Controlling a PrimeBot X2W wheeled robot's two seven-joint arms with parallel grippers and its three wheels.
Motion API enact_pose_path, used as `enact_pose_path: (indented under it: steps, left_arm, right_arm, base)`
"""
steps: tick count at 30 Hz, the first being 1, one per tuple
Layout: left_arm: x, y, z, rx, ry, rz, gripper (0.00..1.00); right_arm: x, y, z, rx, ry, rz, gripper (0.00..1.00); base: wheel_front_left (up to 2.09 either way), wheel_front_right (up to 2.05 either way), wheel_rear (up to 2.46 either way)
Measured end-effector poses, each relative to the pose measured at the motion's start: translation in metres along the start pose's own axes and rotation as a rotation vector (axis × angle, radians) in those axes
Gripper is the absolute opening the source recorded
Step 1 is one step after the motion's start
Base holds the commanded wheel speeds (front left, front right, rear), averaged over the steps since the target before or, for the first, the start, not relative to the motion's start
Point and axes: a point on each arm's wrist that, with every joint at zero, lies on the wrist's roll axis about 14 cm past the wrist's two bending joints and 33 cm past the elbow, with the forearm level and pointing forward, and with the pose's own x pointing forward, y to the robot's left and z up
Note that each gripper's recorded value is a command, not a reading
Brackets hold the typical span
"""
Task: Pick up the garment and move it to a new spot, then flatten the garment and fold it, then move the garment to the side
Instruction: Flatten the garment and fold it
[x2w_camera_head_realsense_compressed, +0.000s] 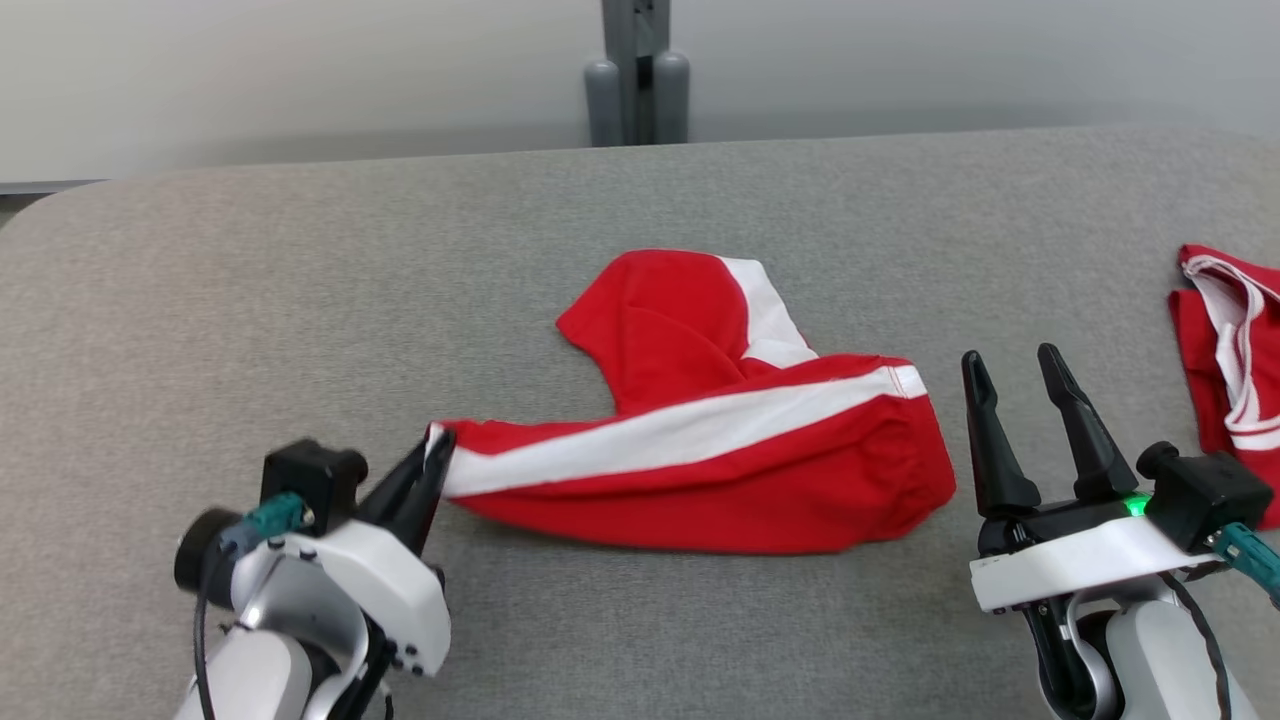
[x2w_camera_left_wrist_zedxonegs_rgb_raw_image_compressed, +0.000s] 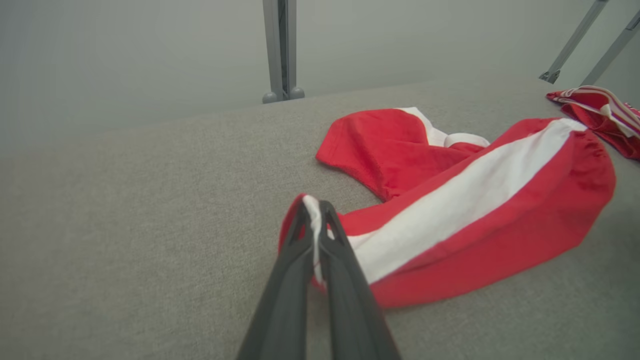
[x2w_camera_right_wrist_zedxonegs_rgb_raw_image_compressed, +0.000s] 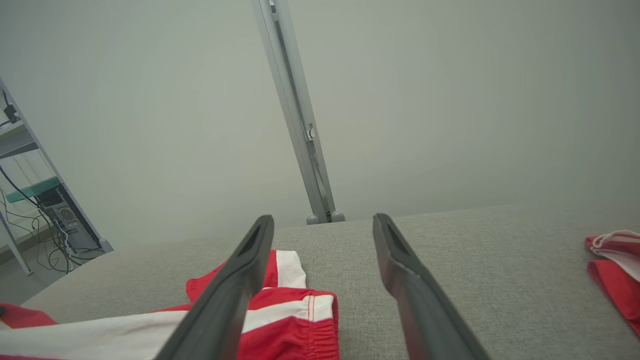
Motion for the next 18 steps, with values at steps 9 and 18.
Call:
enact_pose_path:
  steps: [9, 18]
  left_arm:
    - [-0.040, 0.008, -0.057, -0.025, 0.170, 0.058, 0.46]
    - [-0.036, 0.024, -0.039, -0.073, 0.054, 0.161, 1.00]
  right_arm:
    - [0.003, 0.017, -0.009, -0.008, 0.030, 0.047, 1.00]
    - [-0.001, 0.009, -0.004, -0.033, 0.025, 0.028, 1.00]
  base:
    - [0.00, 0.00, 0.00]
    - [0.00, 0.00, 0.00]
